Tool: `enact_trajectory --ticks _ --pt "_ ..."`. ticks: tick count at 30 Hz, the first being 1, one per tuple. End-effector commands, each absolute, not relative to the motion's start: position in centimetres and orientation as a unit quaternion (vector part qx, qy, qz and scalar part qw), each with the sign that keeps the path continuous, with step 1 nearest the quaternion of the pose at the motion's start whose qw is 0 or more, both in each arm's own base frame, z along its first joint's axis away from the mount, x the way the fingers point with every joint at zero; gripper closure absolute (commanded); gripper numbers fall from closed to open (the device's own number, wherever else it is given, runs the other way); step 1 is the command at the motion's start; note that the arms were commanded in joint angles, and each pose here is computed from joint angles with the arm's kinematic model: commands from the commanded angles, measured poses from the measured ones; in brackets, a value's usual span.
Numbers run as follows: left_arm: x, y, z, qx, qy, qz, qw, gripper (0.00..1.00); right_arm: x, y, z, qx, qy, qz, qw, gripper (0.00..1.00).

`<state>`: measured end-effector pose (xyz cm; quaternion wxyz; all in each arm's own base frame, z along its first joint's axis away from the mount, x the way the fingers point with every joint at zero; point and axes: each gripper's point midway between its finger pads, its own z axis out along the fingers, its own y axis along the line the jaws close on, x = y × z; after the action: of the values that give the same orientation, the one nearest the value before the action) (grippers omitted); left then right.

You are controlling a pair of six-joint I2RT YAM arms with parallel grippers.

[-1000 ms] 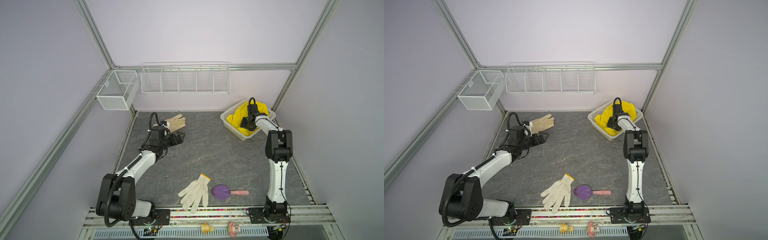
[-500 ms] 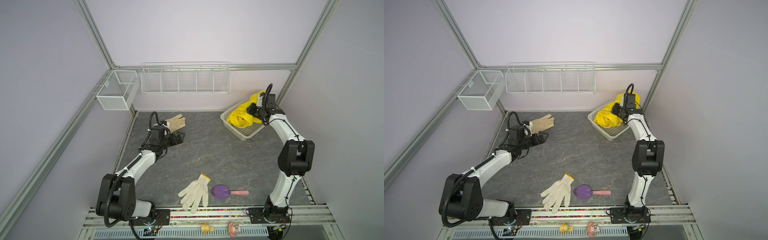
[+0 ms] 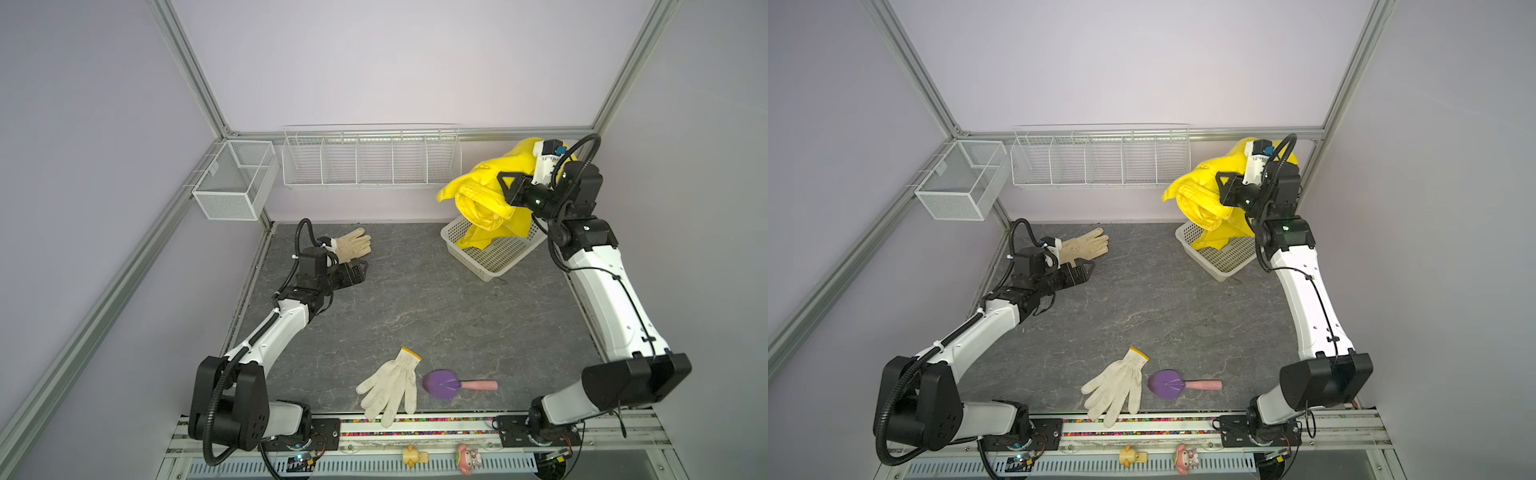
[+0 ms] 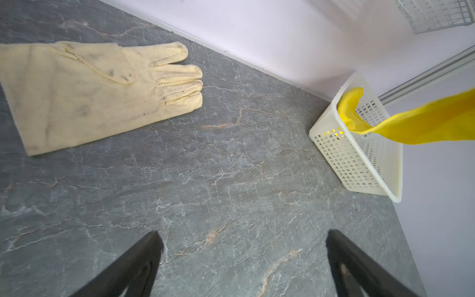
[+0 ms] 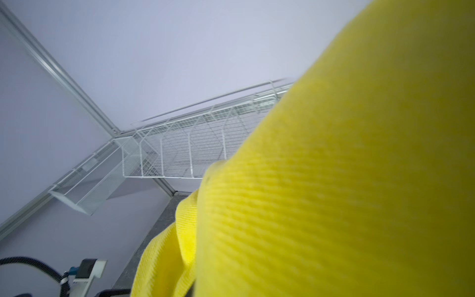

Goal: Fold and stack the trousers
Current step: Pick up the trousers from the basket, then place the trousers at the center of the table.

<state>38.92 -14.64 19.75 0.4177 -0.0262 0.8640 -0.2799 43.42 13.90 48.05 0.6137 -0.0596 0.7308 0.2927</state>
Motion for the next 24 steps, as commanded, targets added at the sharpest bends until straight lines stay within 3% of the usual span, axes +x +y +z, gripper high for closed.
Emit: enact_trajectory --ticks 1,9,15,20,24 --pt "39.0 -14.1 22.4 -0.017 0.858 -0.259 0.443 0.0 37.9 17.5 55.2 -0.155 0.651 0.286 0.686 0.89" --pt "38.7 -12.6 23.4 -0.029 0.867 -0.219 0.447 0.0 31.1 25.8 60.5 -0.308 0.566 0.197 0.739 0.87" --pt "38.0 -10.6 23.2 -0.053 0.865 -0.205 0.454 0.01 27.6 30.6 62.4 -0.372 0.504 0.197 0.754 0.86" --pt "37.1 -8.6 22.6 -0.081 0.866 -0.194 0.454 0.0 28.5 33.4 56.9 -0.381 0.555 0.245 0.698 0.86" --pt "36.4 -6.5 22.2 -0.101 0.87 -0.171 0.451 0.01 29.7 35.8 46.1 -0.371 0.641 0.297 0.603 0.85"
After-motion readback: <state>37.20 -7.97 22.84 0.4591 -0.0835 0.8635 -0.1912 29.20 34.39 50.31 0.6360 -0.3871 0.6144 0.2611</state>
